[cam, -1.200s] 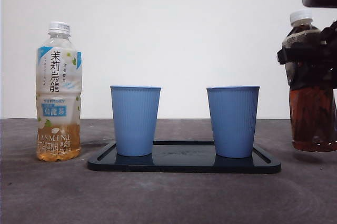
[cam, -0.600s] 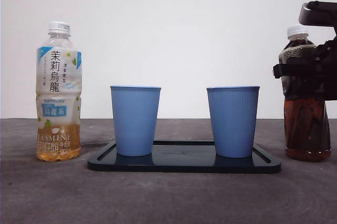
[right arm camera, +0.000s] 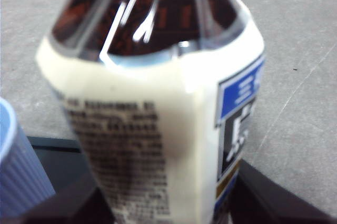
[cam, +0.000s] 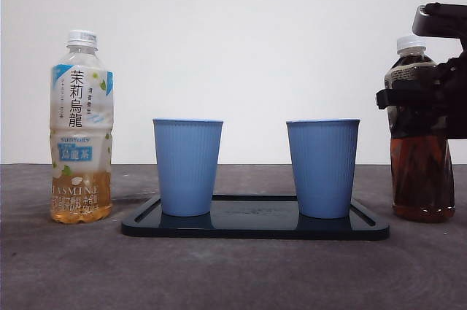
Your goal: Pour the drink into the cup
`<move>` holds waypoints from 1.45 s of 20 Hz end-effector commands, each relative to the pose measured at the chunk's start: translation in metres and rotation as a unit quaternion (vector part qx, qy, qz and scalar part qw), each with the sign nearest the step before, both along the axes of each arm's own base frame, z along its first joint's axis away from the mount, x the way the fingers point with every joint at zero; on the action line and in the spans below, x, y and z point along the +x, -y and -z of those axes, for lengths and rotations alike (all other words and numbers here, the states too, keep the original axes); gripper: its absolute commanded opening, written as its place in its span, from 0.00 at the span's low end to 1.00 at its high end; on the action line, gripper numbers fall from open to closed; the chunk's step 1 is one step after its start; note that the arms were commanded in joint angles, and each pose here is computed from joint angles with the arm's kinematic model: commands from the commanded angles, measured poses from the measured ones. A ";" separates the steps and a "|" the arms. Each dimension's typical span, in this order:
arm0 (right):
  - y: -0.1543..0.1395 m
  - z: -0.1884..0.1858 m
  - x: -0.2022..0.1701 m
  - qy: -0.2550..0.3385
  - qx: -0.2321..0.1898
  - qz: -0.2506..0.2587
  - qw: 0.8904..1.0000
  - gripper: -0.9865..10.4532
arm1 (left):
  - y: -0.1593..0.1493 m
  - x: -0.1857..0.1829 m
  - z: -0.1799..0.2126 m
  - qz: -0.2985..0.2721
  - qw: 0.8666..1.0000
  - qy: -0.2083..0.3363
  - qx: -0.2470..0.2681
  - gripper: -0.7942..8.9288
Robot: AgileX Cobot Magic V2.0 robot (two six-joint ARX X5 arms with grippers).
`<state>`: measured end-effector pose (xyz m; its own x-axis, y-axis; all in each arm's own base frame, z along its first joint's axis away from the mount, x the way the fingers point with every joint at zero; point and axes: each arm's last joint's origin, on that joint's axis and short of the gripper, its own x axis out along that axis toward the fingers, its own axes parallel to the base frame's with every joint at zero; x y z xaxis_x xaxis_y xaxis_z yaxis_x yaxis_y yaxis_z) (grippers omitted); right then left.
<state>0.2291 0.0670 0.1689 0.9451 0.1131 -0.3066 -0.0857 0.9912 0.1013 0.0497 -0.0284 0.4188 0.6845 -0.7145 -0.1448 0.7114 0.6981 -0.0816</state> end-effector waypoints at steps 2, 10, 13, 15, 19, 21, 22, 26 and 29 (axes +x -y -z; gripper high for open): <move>-0.002 -0.010 0.004 0.033 0.013 0.002 0.999 0.38 | -0.001 -0.004 -0.007 0.001 1.000 0.016 -0.003 0.66; 0.001 -0.026 -0.006 0.045 0.017 0.001 0.999 0.47 | -0.001 -0.004 -0.007 0.001 1.000 0.016 -0.003 0.66; 0.004 -0.035 -0.018 0.035 0.017 -0.010 0.999 0.47 | -0.001 -0.004 -0.007 0.001 1.000 0.019 -0.004 0.66; 0.006 -0.043 -0.027 0.032 0.026 -0.018 0.999 0.47 | -0.001 -0.004 -0.007 0.001 1.000 0.019 -0.004 0.66; 0.010 -0.055 -0.044 0.018 0.048 -0.025 0.998 0.47 | -0.001 -0.004 -0.007 0.001 1.000 0.019 -0.004 0.66; 0.012 -0.061 -0.053 0.005 0.052 -0.036 0.998 0.47 | -0.001 -0.004 -0.007 0.001 1.000 0.019 -0.004 0.66; 0.013 -0.065 -0.058 -0.002 0.053 -0.039 0.998 0.47 | -0.001 -0.004 -0.007 0.001 1.000 0.019 -0.004 0.66; 0.014 -0.085 -0.077 -0.033 0.059 -0.071 0.995 0.47 | -0.001 -0.003 -0.007 0.001 1.000 0.016 -0.003 0.66; 0.015 -0.103 -0.092 -0.060 0.059 -0.100 0.991 0.47 | 0.000 0.000 -0.006 0.000 1.000 0.008 -0.001 0.66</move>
